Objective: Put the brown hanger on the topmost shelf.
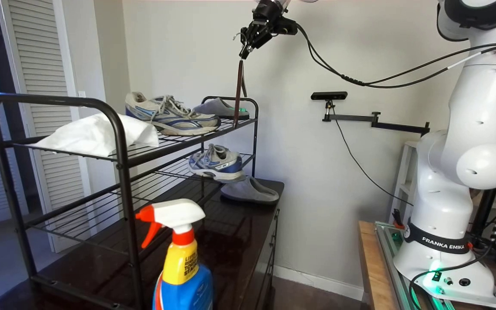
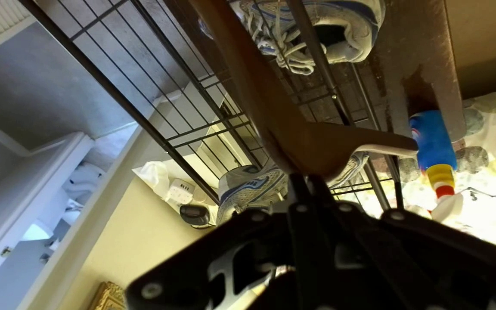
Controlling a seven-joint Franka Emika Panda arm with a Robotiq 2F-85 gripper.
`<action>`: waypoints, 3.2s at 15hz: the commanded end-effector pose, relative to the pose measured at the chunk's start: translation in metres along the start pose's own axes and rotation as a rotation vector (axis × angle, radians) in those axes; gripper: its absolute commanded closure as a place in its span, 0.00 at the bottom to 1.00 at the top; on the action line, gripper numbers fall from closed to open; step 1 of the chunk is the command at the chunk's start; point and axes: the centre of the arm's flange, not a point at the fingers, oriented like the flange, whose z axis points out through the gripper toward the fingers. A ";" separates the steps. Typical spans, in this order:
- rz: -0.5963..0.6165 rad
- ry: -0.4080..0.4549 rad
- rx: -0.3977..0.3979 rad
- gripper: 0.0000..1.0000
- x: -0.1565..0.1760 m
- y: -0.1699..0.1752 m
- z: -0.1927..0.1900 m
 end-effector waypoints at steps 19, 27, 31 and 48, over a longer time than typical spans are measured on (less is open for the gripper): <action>0.138 -0.132 0.120 0.99 0.014 0.120 0.064; 0.260 -0.172 -0.016 0.99 0.059 0.152 0.100; 0.400 -0.160 -0.104 0.99 0.076 0.172 0.118; 0.553 -0.127 -0.392 0.00 0.043 0.131 0.016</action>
